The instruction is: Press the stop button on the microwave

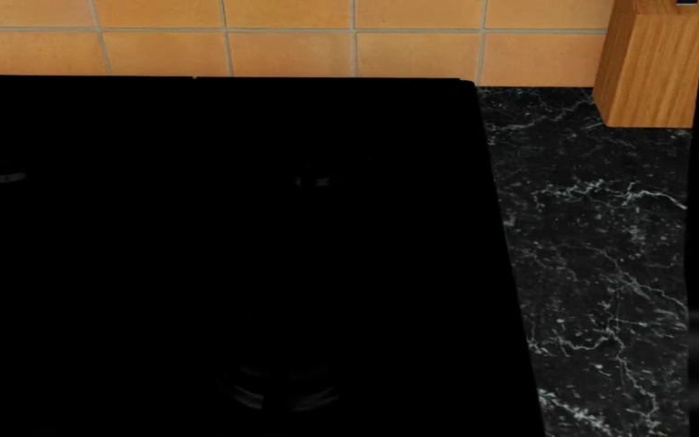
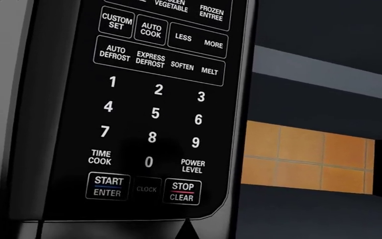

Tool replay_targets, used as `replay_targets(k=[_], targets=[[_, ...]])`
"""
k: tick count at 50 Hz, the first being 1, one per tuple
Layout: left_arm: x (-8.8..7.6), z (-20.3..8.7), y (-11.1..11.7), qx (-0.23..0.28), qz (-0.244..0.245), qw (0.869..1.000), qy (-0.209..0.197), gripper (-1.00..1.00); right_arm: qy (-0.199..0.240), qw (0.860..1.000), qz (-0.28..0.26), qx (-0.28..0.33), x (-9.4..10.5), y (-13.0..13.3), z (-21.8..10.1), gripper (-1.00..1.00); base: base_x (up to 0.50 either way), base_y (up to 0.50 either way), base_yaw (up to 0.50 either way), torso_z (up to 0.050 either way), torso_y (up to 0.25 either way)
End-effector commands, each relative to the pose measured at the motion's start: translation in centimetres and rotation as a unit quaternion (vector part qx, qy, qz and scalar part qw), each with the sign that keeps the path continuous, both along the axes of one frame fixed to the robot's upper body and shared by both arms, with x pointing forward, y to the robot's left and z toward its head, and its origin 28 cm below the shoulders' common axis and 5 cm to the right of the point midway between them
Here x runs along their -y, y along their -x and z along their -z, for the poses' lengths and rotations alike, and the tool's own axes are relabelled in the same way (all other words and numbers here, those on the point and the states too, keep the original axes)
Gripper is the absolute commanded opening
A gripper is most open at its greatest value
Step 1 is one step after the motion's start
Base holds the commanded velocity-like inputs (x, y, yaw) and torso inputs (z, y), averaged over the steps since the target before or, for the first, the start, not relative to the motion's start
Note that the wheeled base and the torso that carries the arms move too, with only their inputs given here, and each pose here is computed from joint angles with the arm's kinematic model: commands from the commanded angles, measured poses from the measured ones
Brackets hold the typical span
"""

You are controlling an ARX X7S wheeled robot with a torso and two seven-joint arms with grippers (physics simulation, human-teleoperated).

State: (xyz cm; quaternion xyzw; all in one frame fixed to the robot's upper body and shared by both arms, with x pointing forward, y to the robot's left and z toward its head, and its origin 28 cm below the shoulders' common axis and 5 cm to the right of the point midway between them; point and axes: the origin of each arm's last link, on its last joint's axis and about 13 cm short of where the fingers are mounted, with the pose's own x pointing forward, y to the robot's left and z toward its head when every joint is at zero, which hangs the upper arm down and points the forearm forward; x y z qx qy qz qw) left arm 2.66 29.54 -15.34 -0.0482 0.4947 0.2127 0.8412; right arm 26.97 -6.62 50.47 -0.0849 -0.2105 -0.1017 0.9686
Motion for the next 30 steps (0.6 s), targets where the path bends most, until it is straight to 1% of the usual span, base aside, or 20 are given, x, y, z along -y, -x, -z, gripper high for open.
replay_targets(k=[1,10,23,30], targets=[[0.0,0.0,0.0,0.000,0.000,1.000,0.000,1.00,0.006,1.000,0.000,-0.005,-0.4,-0.6,-0.6,-1.00,0.00,0.00,0.00,0.000,0.000],[0.0,0.0,0.0,0.000,0.000,1.000,0.000,1.00,0.008,1.000,0.006,-0.009,-0.3,-1.9,-0.9,-1.00,0.00,0.00,0.00,0.000,0.000],[0.0,0.0,0.0,0.000,0.000,1.000,0.000,1.00,0.019,1.000,0.010,-0.002,-0.6,-2.3,-1.4,-1.00,0.00,0.00,0.00,0.000,0.000],[0.0,0.0,0.0,0.000,0.000,1.000,0.000,1.00,0.024,1.000,0.017,-0.004,-0.4,-3.2,-1.1,-1.00,0.00,0.00,0.00,0.000,0.000]])
